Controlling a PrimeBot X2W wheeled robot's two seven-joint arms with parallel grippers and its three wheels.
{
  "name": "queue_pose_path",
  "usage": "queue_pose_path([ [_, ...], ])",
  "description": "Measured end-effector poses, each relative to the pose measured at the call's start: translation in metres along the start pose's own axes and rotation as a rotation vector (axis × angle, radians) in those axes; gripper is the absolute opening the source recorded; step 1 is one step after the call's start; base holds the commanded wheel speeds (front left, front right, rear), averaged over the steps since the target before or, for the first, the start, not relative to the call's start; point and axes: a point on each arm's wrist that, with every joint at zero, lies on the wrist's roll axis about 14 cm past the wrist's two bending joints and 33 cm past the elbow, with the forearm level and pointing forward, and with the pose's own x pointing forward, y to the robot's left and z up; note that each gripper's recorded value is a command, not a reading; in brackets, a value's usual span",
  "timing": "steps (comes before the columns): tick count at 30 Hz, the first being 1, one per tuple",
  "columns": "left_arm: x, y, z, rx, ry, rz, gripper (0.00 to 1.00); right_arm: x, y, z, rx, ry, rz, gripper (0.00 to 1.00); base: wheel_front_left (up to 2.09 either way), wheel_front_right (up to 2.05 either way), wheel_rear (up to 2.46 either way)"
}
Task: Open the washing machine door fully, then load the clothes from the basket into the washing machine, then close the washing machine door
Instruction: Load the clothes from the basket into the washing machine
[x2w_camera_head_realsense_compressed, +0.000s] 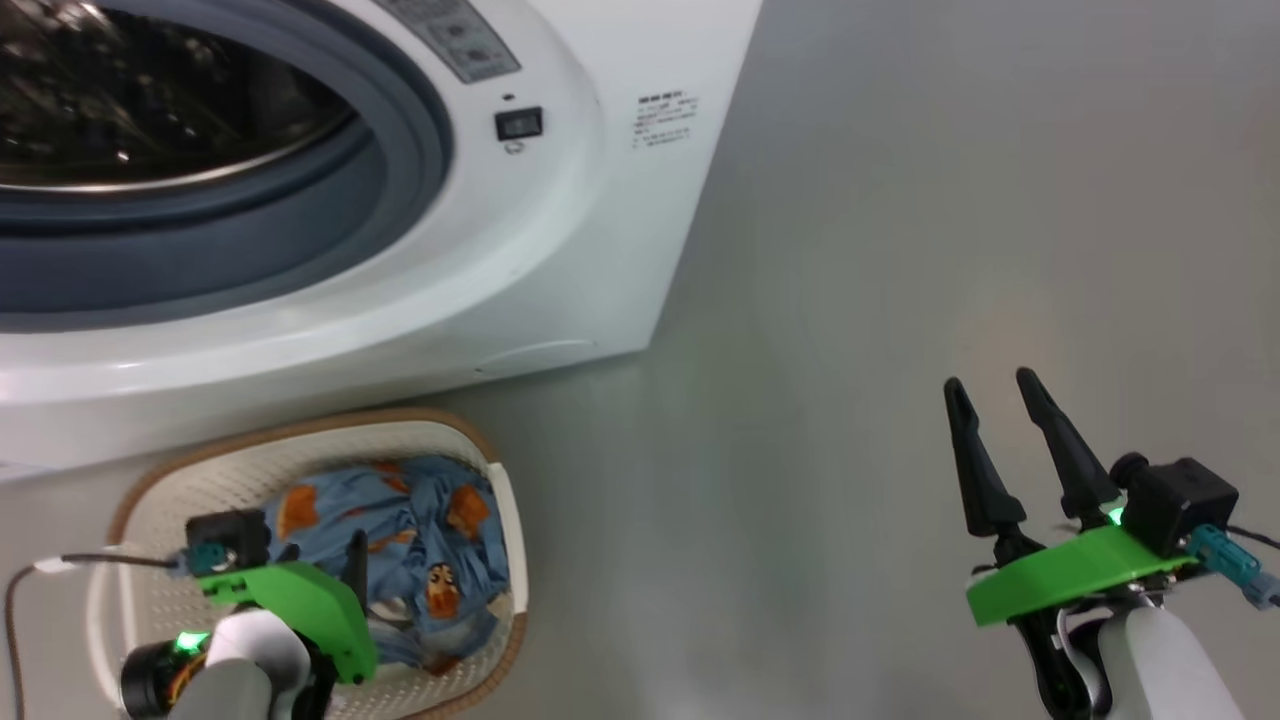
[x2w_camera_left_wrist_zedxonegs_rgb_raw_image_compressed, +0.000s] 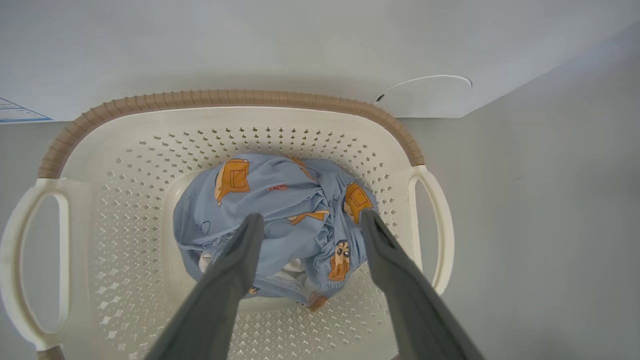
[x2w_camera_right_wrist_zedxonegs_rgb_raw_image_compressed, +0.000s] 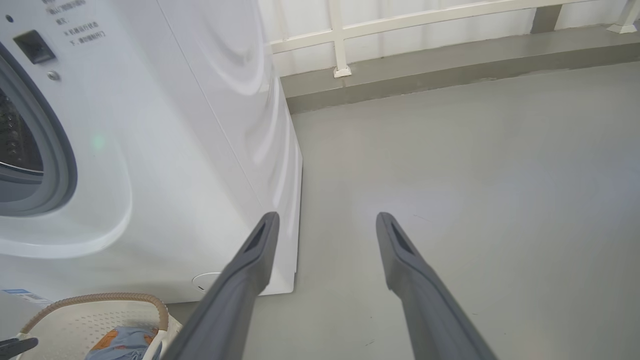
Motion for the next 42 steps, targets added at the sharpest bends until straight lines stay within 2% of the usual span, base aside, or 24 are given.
queue_pose_path([
  [8, 0.039, 0.011, -0.029, -0.057, 0.176, 0.022, 1.0, 0.014, -0.013, -0.013, -0.018, 0.03, -0.031, 1.0, 0.0, 0.0, 0.0],
  [19, 0.079, 0.024, -0.061, -0.121, 0.338, 0.06, 1.0, 0.031, -0.026, -0.03, -0.051, 0.064, -0.047, 1.0, 0.0, 0.0, 0.0],
  [33, 0.11, 0.027, -0.087, -0.167, 0.416, 0.088, 1.0, 0.039, -0.042, -0.049, -0.099, 0.11, -0.062, 1.0, 0.0, 0.0, 0.0],
  [42, 0.124, 0.022, -0.082, -0.158, 0.38, 0.076, 1.0, 0.045, -0.046, -0.051, -0.118, 0.11, -0.061, 1.0, 0.0, 0.0, 0.0],
])
